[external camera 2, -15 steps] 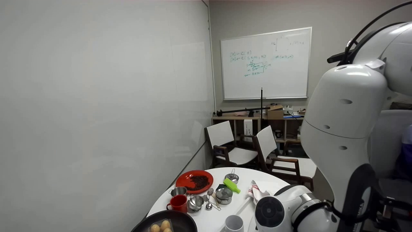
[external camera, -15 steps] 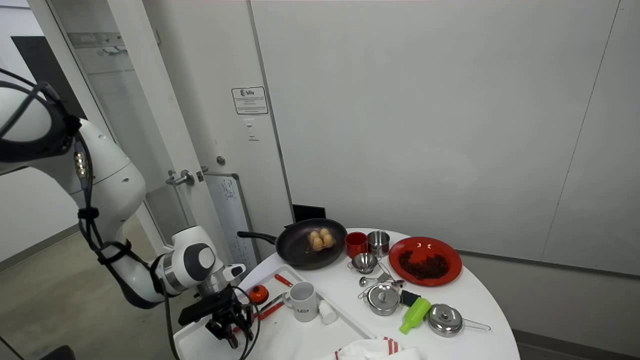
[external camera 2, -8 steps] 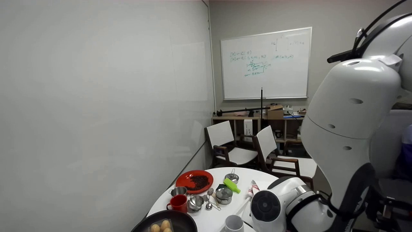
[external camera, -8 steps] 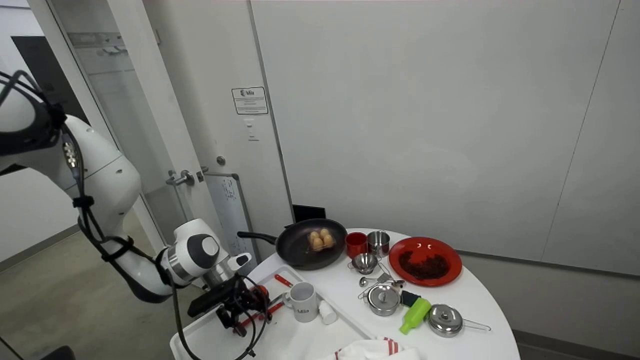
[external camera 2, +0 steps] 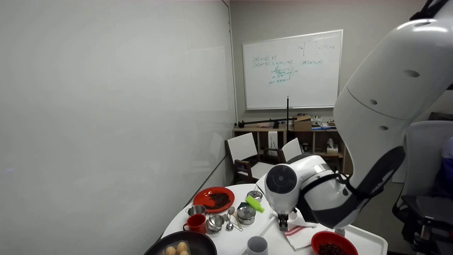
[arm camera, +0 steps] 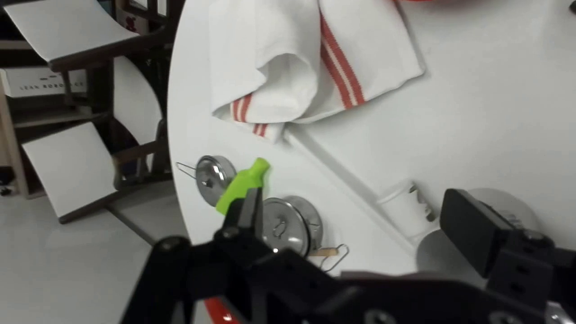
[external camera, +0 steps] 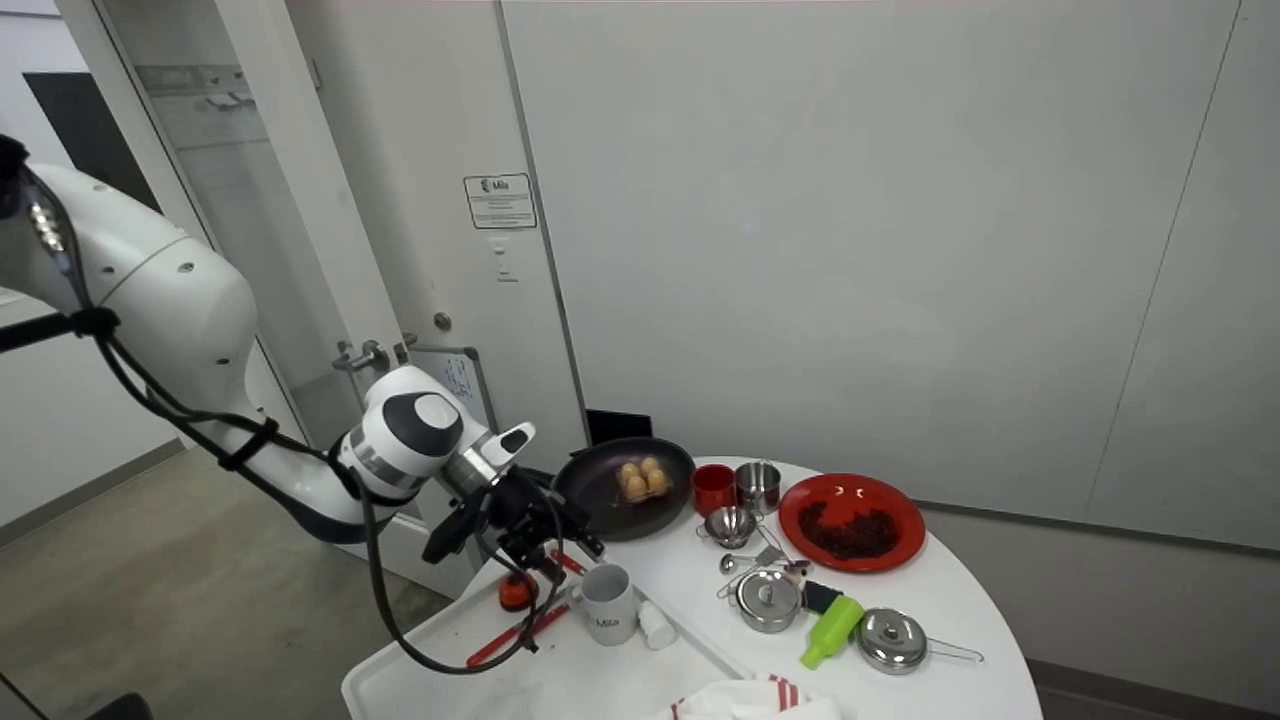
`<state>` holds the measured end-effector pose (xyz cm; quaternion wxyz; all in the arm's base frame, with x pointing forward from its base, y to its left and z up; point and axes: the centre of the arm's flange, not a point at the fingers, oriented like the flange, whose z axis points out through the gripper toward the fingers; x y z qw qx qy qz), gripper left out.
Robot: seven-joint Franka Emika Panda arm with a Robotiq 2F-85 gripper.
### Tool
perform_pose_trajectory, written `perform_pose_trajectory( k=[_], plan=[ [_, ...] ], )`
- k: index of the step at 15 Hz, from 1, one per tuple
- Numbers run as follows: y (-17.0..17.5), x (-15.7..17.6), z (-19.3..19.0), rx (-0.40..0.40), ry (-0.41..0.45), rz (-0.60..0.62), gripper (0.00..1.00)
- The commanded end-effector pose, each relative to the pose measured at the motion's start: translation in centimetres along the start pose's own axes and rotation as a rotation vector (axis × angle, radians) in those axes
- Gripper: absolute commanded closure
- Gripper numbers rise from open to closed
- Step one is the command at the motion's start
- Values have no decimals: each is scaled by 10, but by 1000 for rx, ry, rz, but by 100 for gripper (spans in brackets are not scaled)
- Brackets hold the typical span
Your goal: Pour the contents in the clear jug into the red bowl
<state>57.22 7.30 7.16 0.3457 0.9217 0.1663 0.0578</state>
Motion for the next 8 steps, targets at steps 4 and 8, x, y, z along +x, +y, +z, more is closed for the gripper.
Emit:
perform_pose_trajectory(
  k=[4, 8],
  plan=[
    [84, -29, -32, 40, -83, 339, 0],
    [91, -23, -22, 34, -73, 351, 0]
  ],
)
